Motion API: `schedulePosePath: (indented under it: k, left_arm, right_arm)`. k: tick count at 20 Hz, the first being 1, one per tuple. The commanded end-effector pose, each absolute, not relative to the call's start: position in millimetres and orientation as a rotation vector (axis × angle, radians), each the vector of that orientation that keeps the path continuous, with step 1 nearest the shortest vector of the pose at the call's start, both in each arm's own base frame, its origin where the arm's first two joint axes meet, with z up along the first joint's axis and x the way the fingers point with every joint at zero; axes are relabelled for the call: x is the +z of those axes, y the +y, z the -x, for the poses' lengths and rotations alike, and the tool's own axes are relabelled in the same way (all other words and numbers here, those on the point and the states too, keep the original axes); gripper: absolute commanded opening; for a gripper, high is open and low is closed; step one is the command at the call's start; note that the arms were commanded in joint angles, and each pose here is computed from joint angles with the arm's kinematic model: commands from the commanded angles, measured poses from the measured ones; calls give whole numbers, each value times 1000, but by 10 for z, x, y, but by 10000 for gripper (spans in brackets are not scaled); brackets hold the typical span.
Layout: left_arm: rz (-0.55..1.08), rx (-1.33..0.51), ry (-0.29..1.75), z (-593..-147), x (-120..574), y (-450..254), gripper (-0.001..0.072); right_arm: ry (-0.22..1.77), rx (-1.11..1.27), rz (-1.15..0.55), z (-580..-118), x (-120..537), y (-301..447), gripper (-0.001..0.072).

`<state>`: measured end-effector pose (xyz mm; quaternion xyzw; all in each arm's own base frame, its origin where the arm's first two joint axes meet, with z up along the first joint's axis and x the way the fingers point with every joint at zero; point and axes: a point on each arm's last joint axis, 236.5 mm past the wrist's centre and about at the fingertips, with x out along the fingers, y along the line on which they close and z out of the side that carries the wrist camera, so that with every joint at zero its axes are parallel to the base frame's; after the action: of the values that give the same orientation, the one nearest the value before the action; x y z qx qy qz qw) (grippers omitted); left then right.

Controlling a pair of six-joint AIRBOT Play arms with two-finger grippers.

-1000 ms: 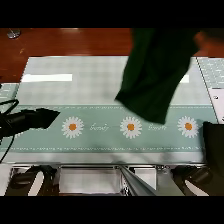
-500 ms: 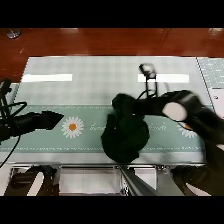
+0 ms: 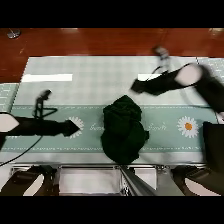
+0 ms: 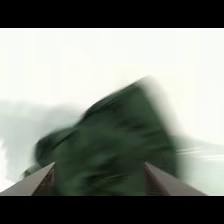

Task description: Fold the shirts.

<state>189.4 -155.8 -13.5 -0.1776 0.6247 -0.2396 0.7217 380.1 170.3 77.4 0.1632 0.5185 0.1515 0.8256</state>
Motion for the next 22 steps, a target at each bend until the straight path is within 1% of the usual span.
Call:
schedulePosePath:
  k: [1, 3, 4, 6, 8, 11, 13, 16, 17, 18, 19, 20, 22]
  left_arm:
    - [453, -596, 1554, -1481, -472, -1821, 700]
    - [536, -644, 1540, -1416, -555, -2088, 699]
    - [561, -638, 1526, -1421, -626, -2196, 699]
    - [563, -640, 1533, -1388, -744, -2396, 700]
    - [615, -647, 1592, -1270, -808, -2638, 699]
    - [585, -626, 1614, -1231, -1002, -2859, 699]
    - [555, -636, 1573, -1294, -1049, -2995, 699]
    - [561, -624, 1494, -1518, -1010, -3133, 695]
    - [570, -630, 1471, -1603, -948, -3178, 683]
    - [582, -640, 1445, -1701, -866, -3221, 452]
    - [573, -666, 1407, -1808, -782, -3254, 6]
    - [550, -703, 1364, -1912, -698, -3279, 19]
    - [559, -749, 1337, -2081, -521, -3269, 19]
  right_arm:
    - [1113, 63, -304, -3609, 923, 362, 626]
    - [1176, -36, -300, -3220, 616, -71, 625]
    - [1205, -71, -348, -3032, 417, -146, 624]
    - [1232, -57, -476, -2730, 35, -6, 618]
    - [1241, -3, -572, -2533, -235, 258, 618]
    - [1271, 49, -672, -2355, -439, 507, 618]
    - [1283, 77, -666, -2309, -478, 555, 618]
    - [1295, 107, -651, -2276, -473, 589, 618]
    - [1292, 105, -649, -2282, -474, 583, 618]
    - [1282, 102, -652, -2306, -468, 577, 618]
    - [1273, 100, -655, -2326, -462, 575, 618]
    - [1268, 100, -660, -2339, -456, 577, 618]
    - [1267, 101, -659, -2341, -456, 578, 618]
